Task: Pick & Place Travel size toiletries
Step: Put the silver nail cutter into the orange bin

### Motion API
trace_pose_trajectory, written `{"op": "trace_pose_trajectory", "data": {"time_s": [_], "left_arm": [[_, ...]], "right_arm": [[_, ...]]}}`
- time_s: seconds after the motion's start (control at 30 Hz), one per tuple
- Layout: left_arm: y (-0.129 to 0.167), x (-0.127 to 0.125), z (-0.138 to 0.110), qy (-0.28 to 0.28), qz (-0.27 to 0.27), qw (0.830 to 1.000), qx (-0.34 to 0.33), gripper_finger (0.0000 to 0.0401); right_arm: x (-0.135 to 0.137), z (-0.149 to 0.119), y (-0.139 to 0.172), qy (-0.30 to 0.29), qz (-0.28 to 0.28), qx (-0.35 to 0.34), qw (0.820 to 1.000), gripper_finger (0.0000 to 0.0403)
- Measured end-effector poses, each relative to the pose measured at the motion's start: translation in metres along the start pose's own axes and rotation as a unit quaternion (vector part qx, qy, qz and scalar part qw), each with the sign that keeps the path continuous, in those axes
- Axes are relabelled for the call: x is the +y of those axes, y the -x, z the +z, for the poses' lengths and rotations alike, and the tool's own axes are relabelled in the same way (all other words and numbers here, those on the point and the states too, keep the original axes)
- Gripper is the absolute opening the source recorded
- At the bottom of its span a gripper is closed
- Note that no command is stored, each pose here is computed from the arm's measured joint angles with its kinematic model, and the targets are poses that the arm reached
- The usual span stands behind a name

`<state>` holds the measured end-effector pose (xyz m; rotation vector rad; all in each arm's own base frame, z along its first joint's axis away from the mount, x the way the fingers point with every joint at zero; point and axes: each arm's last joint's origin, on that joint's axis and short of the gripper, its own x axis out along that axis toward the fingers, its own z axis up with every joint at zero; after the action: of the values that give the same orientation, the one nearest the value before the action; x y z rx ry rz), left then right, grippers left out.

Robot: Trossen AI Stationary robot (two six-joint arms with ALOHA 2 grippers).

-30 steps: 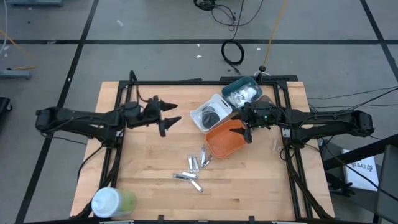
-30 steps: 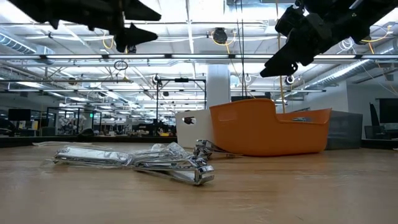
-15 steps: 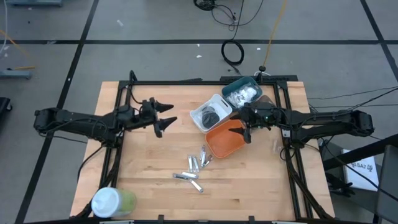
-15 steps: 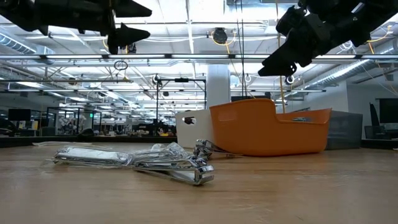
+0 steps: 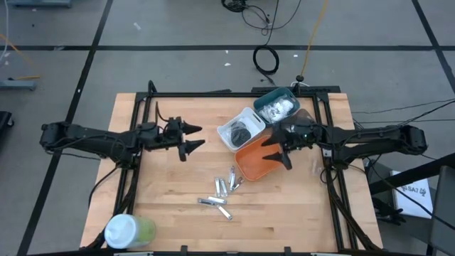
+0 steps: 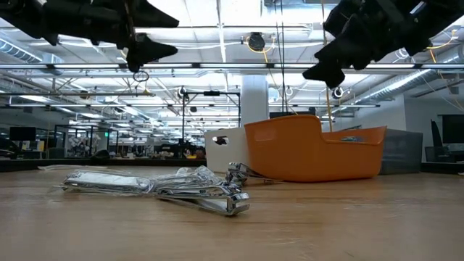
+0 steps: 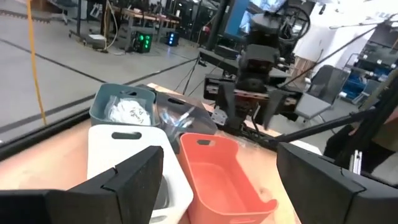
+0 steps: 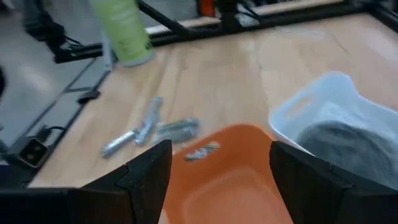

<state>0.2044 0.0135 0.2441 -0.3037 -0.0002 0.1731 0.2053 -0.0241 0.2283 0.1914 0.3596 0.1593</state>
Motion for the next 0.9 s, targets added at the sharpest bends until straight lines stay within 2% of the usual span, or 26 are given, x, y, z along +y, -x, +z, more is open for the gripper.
{"op": "trace_pose_trajectory", "data": {"time_s": [0.1,0.2,0.3,0.37,0.43,0.53,0.63,0.77,0.9], "left_arm": [[-0.005,0.000,-0.007,0.009,-0.009,1.000,0.020,0.0308],[-0.013,-0.005,-0.020,0.012,-0.059,0.996,0.068,0.0308],[-0.020,-0.022,-0.030,0.017,-0.118,0.986,0.118,0.0308],[-0.024,-0.038,-0.036,0.000,-0.133,0.979,0.153,0.0308],[-0.027,-0.057,-0.043,-0.029,-0.119,0.974,0.191,0.0308],[-0.028,-0.084,-0.058,-0.090,-0.072,0.958,0.262,0.0308],[-0.028,-0.108,-0.072,-0.133,-0.057,0.940,0.308,0.0308],[-0.030,-0.133,-0.091,-0.149,-0.079,0.926,0.337,0.0308],[-0.031,-0.147,-0.107,-0.133,-0.077,0.921,0.359,0.0308]], "right_arm": [[0.012,0.001,-0.006,0.019,0.031,-0.009,0.999,0.0256],[0.027,0.002,-0.013,0.064,0.069,-0.026,0.995,0.0256],[0.043,0.004,-0.018,0.116,0.104,-0.050,0.986,0.0256],[0.052,0.003,-0.021,0.132,0.125,-0.057,0.982,0.0256],[0.060,0.002,-0.023,0.137,0.143,-0.063,0.978,0.0256],[0.069,-0.002,-0.027,0.140,0.160,-0.056,0.976,0.0256],[0.074,-0.003,-0.028,0.142,0.152,-0.055,0.977,0.0256],[0.079,-0.005,-0.028,0.143,0.148,-0.054,0.977,0.0256],[0.080,-0.004,-0.028,0.145,0.151,-0.057,0.976,0.0256]]}}
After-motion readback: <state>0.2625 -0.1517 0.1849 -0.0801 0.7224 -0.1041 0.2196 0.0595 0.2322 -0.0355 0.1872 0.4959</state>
